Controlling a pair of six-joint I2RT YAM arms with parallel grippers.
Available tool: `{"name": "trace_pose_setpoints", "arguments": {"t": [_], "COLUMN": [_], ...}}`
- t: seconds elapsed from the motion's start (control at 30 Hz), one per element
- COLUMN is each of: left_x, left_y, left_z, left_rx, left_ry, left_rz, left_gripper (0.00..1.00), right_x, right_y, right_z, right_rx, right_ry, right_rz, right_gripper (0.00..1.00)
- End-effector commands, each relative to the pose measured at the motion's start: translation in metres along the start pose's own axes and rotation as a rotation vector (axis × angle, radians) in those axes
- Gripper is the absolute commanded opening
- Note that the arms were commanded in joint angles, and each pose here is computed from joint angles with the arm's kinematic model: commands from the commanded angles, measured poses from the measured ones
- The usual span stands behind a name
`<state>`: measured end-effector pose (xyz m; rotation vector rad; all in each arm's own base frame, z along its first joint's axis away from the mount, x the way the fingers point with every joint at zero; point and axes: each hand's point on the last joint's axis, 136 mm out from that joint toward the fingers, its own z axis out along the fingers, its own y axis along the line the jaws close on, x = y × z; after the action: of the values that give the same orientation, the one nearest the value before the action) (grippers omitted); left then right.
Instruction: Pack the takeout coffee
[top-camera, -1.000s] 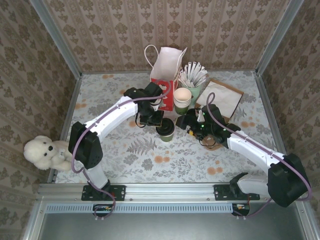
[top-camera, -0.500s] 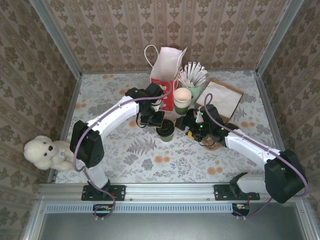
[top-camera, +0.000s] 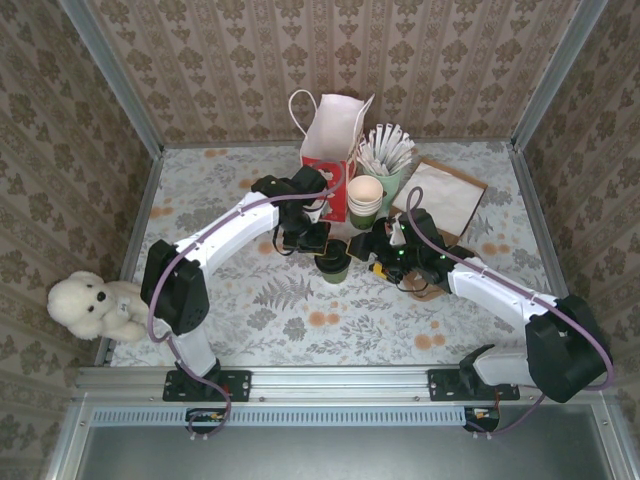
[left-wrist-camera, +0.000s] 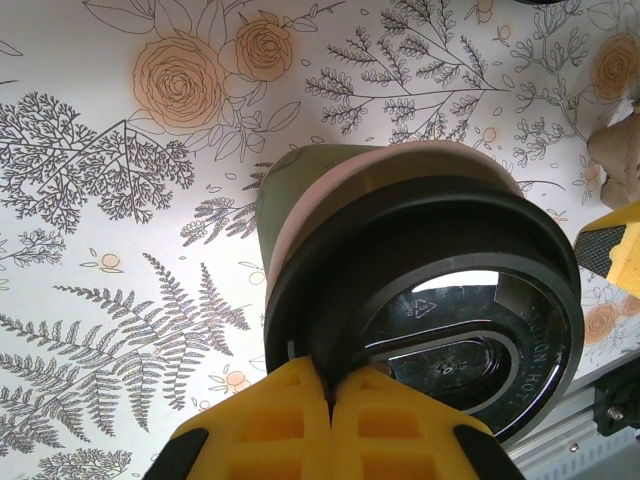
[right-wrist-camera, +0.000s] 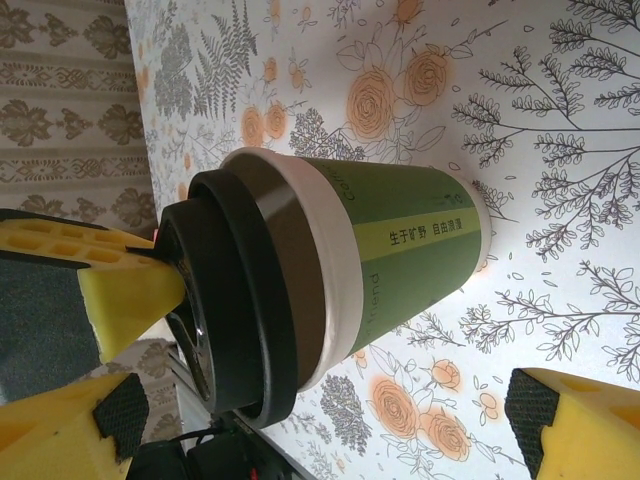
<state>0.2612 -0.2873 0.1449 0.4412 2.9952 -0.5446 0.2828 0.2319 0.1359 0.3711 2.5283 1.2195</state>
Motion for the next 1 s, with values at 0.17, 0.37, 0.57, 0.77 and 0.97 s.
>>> {"name": "trace_pose_setpoints", "arguments": {"t": [0.17, 0.37, 0.57, 0.77, 0.97], "left_x": [0.011, 0.013, 0.013, 0.01, 0.009], "left_y": [0.006, 0.009, 0.008, 0.006, 0.006], "left_z": [0.026, 0.028, 0.03, 0.029, 0.03], "left_rx": [-0.022, -0.04, -0.039, -0.036, -0.033], "left_ry": [0.086, 0.096, 0.097, 0.092, 0.095], "left_rz": [-0.001, 0.002, 0.005, 0.006, 0.006], "left_gripper": [0.0, 0.0, 0.0, 0.0, 0.0], "right_x": [0.006, 0.005, 0.006, 0.005, 0.005], "right_y": [-0.01, -0.023, -0.02, -0.018, -0.029], "right_z": [0.005, 0.004, 0.005, 0.009, 0.013], "right_rx": [0.003, 0.046, 0.033, 0.028, 0.077], "right_ry": [0.03, 0.002, 0.021, 0.032, 0.034], "right_rz": [0.041, 0.067, 0.057, 0.056, 0.08], "right_gripper": [0.9, 0.83, 0.82, 0.81, 0.79]}}
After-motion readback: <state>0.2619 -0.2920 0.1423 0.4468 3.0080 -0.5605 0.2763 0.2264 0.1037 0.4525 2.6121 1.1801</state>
